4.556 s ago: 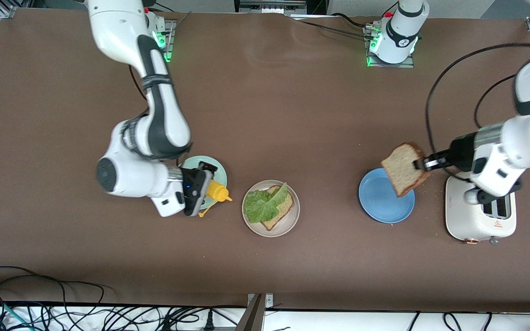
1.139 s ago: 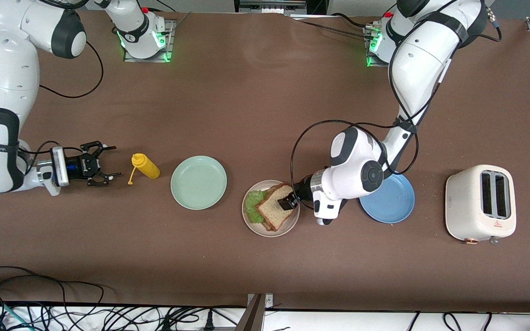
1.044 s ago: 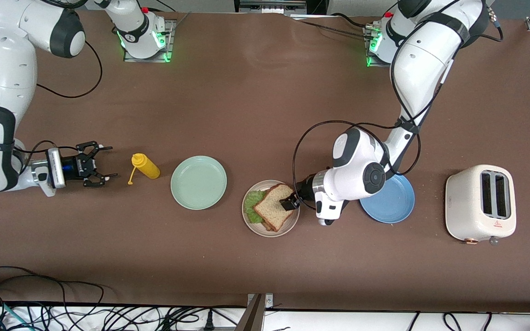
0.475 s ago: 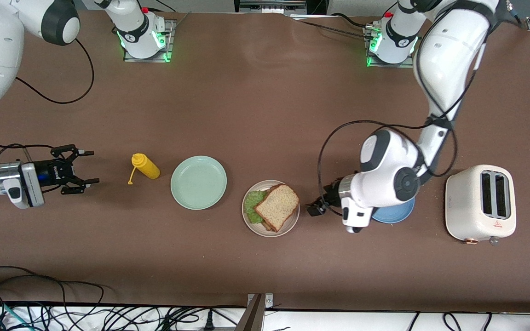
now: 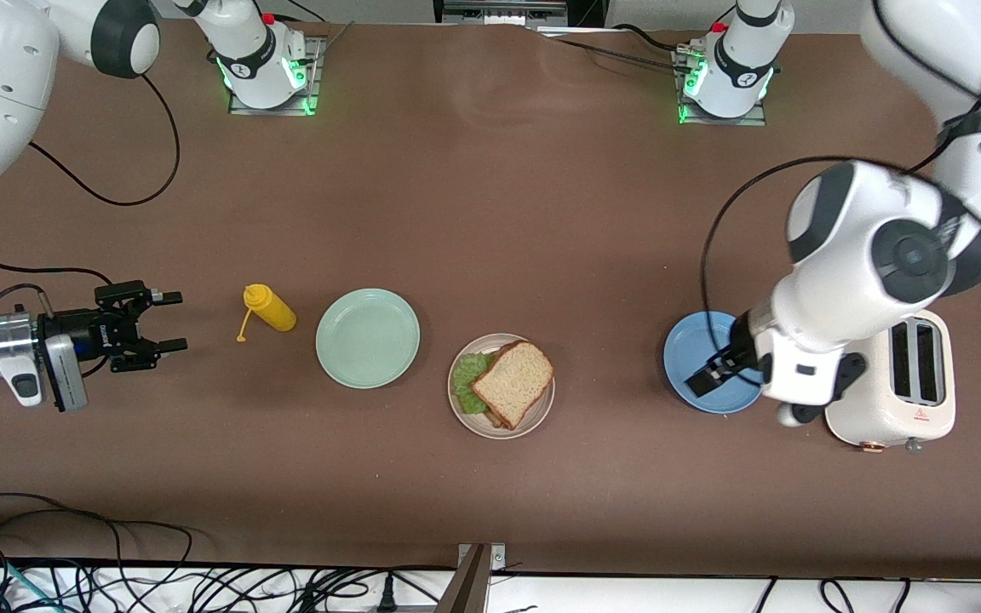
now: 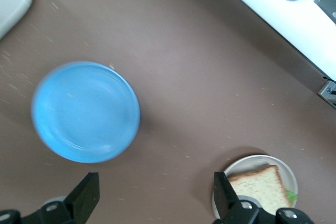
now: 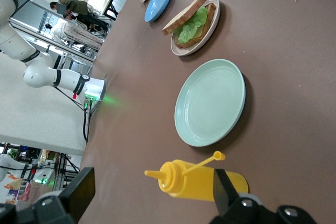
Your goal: Make sandwich on beige plate with both arms
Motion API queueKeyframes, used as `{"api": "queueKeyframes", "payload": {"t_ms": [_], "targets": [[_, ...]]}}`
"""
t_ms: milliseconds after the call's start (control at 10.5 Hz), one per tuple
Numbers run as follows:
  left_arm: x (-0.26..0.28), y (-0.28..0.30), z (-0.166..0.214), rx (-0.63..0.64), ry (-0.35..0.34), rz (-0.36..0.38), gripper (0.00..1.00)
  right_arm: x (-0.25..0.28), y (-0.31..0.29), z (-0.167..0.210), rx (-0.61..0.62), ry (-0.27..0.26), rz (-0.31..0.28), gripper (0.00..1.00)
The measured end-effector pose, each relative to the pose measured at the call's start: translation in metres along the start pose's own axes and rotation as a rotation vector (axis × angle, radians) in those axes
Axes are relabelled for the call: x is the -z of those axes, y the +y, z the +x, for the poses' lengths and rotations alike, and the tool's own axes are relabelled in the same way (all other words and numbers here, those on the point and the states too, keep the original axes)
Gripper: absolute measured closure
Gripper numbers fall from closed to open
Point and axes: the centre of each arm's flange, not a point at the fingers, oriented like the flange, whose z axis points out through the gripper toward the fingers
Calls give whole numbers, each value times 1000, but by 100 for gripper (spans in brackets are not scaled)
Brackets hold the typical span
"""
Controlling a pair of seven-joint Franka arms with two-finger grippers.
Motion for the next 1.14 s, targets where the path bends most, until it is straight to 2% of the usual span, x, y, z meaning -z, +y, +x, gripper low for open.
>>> {"api": "queueKeyframes", "payload": {"t_ms": [190,285,380,569,664,949,1139], "targets": [[51,-41,16,-137,29,23,3,-16,-7,21,-47,-22,-17,0],[76,-65,23,-215,30,42,3,-23,-14,36,-69,-38,-46,0],[95,-85,22,-306,10,72,3,-26,-24,48,-99,-71,-105,0],[119,-105,14,-452,-26,108,2,-27,-63,72,-170,-139,-262,0],[129,-115,12,-479,-39,107,0,-28,-90,80,-213,-168,-339,0],[131,-136,19,-469,-86,63,0,-28,-162,81,-369,-262,-599,0],[121,-142,28,-468,-83,59,2,-25,-188,70,-445,-269,-781,0]]}}
